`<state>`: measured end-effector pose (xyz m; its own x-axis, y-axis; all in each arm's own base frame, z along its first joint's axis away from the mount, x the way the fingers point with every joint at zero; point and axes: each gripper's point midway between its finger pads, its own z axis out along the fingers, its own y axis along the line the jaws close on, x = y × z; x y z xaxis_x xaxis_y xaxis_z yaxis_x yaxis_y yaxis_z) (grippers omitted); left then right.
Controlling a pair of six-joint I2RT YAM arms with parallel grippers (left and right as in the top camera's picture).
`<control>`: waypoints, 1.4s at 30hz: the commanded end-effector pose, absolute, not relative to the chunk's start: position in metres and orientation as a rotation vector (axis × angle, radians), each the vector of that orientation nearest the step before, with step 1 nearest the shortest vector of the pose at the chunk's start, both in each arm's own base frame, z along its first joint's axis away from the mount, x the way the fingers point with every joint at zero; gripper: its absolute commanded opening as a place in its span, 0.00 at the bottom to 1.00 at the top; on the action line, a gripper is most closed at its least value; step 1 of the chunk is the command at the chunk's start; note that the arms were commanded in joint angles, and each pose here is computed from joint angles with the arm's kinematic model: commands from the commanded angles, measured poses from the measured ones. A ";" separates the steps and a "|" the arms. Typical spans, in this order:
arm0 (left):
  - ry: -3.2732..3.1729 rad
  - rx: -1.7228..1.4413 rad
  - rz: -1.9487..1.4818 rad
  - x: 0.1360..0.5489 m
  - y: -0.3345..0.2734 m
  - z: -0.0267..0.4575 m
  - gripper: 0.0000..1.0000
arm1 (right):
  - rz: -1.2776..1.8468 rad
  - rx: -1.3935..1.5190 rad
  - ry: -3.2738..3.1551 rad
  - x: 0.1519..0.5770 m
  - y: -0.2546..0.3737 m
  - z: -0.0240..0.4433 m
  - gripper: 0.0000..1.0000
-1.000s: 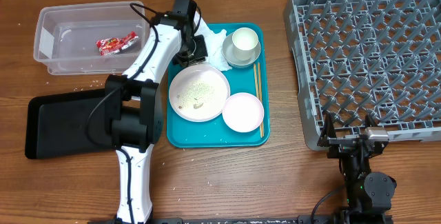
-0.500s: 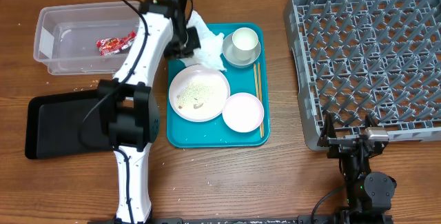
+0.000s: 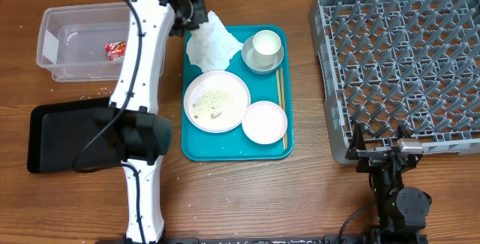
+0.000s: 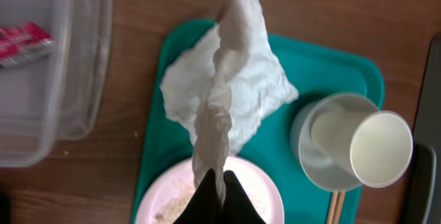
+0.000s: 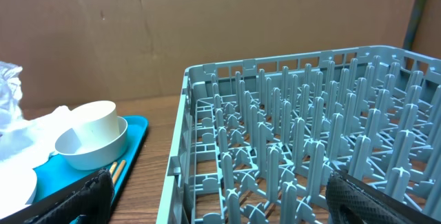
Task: Sort waste into correct bins and load items into the dishwasher
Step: 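Carry the napkin left and release it into the clear bin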
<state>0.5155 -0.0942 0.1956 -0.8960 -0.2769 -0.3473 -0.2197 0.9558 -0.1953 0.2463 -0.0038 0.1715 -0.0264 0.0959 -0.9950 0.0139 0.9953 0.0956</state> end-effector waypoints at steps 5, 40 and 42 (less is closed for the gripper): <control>2.512 -0.529 -0.158 0.551 -0.006 0.231 0.04 | 0.059 0.082 1.593 0.246 -0.004 0.170 1.00; 2.328 -1.224 0.006 0.527 0.152 0.200 0.90 | 0.058 0.081 1.593 0.246 -0.004 0.170 1.00; 2.344 -1.199 -0.022 0.529 0.148 0.200 0.89 | 0.058 0.081 1.593 0.246 -0.004 0.170 1.00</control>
